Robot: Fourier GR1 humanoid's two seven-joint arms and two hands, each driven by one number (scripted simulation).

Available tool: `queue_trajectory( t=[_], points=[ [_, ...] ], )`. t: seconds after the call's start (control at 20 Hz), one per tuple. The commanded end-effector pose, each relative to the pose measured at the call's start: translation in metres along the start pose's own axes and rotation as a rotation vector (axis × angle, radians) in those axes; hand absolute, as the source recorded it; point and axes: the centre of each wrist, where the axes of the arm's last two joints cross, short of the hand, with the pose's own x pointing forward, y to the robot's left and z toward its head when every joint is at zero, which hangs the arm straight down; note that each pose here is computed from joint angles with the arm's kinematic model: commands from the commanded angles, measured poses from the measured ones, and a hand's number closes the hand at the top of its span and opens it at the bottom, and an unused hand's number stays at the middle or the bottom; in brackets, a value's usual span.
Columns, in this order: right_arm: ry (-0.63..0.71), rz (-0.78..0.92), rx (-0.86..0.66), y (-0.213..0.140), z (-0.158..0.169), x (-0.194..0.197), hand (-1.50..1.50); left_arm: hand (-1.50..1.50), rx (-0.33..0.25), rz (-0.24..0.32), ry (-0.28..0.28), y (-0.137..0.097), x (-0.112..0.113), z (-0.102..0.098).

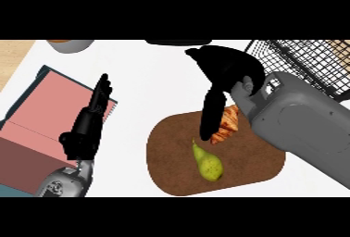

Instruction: Pick the croissant from the cutting board and place it in the tiered basket

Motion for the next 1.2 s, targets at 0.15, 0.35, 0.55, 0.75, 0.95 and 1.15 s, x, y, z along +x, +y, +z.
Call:
queue_trajectory(
  t=[0.15,0.35,0.55,0.75,0.95,1.15],
  points=[
    [0.266,0.118,0.110,0.007,-0.021,0.022,-1.50,0.00,0.018,-0.002,0.032,0.004,-0.013,0.001],
    [0.298,0.135,0.116,0.009,-0.026,0.019,-1.50,0.00,0.017,-0.002,0.046,-0.001,-0.020,0.015],
    [0.302,0.197,0.107,0.022,-0.029,0.026,-1.50,0.00,0.013,0.016,0.057,-0.014,-0.014,0.015],
    [0.314,0.260,0.120,0.030,-0.033,0.012,-1.50,0.00,0.034,0.019,0.052,0.013,-0.008,0.002],
    [0.314,0.292,0.143,0.029,-0.039,0.014,-1.50,0.00,0.030,0.003,0.033,-0.001,-0.017,0.008],
    [0.249,0.347,0.139,0.044,-0.035,0.019,-1.50,0.00,0.035,0.002,0.037,0.002,-0.012,0.005]
  ],
)
